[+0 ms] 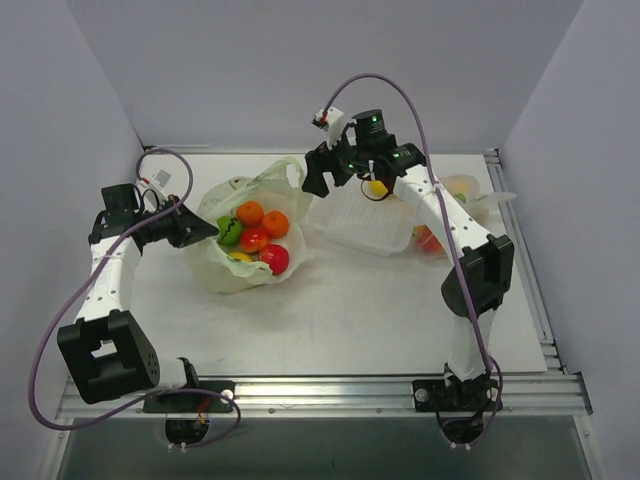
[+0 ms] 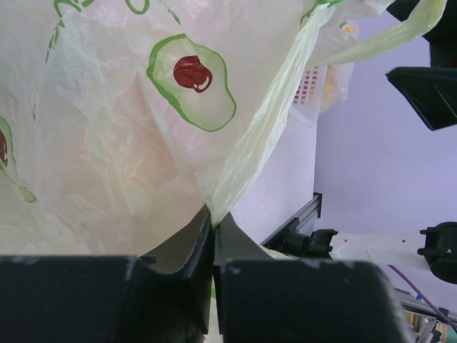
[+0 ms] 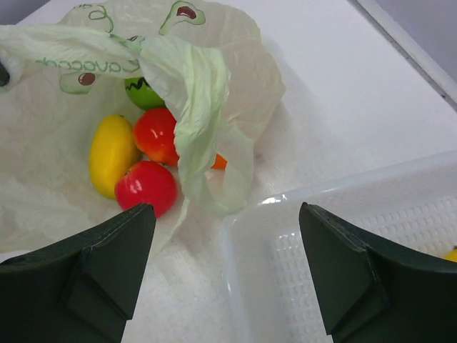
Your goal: Place the fake fruits into the plastic bag and tie a complex knot
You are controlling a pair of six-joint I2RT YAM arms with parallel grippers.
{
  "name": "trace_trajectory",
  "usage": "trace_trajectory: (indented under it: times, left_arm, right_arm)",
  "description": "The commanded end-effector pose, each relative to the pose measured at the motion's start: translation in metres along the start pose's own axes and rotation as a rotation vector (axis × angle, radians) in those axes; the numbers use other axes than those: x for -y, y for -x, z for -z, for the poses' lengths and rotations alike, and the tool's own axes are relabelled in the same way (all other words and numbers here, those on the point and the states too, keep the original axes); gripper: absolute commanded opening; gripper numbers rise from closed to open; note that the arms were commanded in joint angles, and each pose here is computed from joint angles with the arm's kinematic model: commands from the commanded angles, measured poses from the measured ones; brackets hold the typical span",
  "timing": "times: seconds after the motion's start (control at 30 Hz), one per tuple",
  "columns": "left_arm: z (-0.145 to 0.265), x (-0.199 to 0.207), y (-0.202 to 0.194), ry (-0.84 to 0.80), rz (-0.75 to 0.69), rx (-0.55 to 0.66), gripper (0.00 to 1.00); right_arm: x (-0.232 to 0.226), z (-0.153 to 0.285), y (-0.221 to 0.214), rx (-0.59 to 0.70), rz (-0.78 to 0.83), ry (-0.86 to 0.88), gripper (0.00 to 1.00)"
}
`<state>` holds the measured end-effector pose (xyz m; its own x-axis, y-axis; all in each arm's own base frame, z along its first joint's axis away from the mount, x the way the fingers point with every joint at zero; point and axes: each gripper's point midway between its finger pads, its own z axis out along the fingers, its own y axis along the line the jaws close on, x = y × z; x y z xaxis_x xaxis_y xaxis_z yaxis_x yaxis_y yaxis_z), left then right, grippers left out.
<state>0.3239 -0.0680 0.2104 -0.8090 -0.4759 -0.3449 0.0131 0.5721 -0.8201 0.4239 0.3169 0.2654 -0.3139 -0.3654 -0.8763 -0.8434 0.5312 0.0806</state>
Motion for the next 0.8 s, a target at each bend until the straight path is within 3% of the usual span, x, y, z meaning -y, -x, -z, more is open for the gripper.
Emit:
trace_trajectory:
  times: [0.0, 0.13, 0.23, 0.27, 0.33, 0.37, 0.4, 0.43, 0.53, 0.6, 0.63, 0.7, 0.77]
  left_arm:
    - [0.005, 0.008, 0.002, -0.032, -0.057, 0.016, 0.10]
    - [0.005, 0.008, 0.001, -0.028, -0.059, 0.017, 0.10]
    - [0.005, 0.006, 0.000, -0.022, -0.060, 0.019, 0.11]
    - [0.005, 0.005, -0.002, -0.020, -0.060, 0.017, 0.11]
    - [0.005, 0.002, -0.002, -0.009, -0.064, 0.021, 0.17]
    - [0.007, 0.004, 0.000, -0.007, -0.075, 0.030, 0.20]
    - [0.008, 0.003, 0.002, 0.001, -0.089, 0.035, 0.24]
    - [0.011, 0.004, 0.005, 0.005, -0.101, 0.047, 0.27]
    - [0.027, 0.021, 0.025, 0.015, -0.212, 0.093, 0.37]
    - [0.050, 0.041, 0.049, 0.017, -0.333, 0.160, 0.54]
    - [0.057, 0.051, 0.054, -0.008, -0.369, 0.174, 0.71]
    - [0.082, 0.076, 0.073, -0.027, -0.474, 0.238, 0.97]
    - [0.094, 0.102, 0.072, -0.084, -0.578, 0.234, 0.98]
  right_arm:
    - [-0.010, -0.017, 0.015, 0.043, -0.106, 0.065, 0.83]
    - [-0.011, -0.026, 0.019, 0.076, -0.148, 0.088, 0.81]
    - [-0.011, -0.030, 0.025, 0.107, -0.176, 0.092, 0.72]
    - [-0.012, -0.031, 0.031, 0.121, -0.176, 0.099, 0.57]
    - [-0.019, -0.030, 0.038, 0.135, -0.196, 0.145, 0.38]
    - [-0.024, -0.028, 0.044, 0.150, -0.201, 0.163, 0.17]
    - [-0.027, -0.025, 0.049, 0.161, -0.211, 0.177, 0.05]
    - [-0.033, -0.020, 0.055, 0.173, -0.207, 0.184, 0.00]
    - [-0.049, -0.014, 0.055, 0.166, -0.211, 0.209, 0.00]
    - [-0.061, -0.008, 0.053, 0.160, -0.212, 0.225, 0.00]
    - [-0.067, -0.004, 0.055, 0.163, -0.209, 0.231, 0.00]
    - [-0.076, -0.003, 0.050, 0.151, -0.206, 0.244, 0.00]
    - [-0.083, -0.003, 0.041, 0.132, -0.208, 0.248, 0.00]
